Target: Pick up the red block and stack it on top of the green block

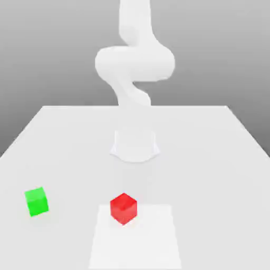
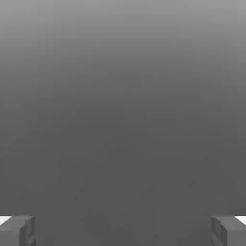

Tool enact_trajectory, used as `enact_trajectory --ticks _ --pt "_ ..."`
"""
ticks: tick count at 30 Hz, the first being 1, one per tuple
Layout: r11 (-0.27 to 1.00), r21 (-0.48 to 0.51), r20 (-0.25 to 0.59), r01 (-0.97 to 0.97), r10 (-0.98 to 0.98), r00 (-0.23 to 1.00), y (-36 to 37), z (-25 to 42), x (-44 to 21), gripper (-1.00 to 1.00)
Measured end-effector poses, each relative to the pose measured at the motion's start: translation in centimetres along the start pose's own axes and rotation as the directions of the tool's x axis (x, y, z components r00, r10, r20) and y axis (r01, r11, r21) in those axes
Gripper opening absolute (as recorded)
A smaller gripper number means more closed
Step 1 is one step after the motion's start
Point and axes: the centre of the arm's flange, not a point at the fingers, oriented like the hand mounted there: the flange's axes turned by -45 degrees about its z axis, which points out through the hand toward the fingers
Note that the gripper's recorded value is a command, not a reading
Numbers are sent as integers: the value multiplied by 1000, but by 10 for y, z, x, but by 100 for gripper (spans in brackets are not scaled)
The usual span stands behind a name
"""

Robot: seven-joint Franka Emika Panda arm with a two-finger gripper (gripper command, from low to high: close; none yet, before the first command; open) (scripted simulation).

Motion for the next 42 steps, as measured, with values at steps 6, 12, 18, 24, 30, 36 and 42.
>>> enact_trajectory --ticks 6,12,18,24,30,36,42 --pt "976 67 211 209 -219 953 9 142 -65 0" --pt "896 221 378 384 -442 814 9 250 -171 0" --pt "755 442 464 485 -655 596 5 322 -312 0" --pt "736 466 468 491 -676 569 3 363 -359 0" --pt "737 467 470 489 -675 569 3 367 -364 -100" --pt "736 467 468 490 -676 570 5 346 -343 -100" --pt "768 444 490 462 -640 592 42 318 -319 -100"
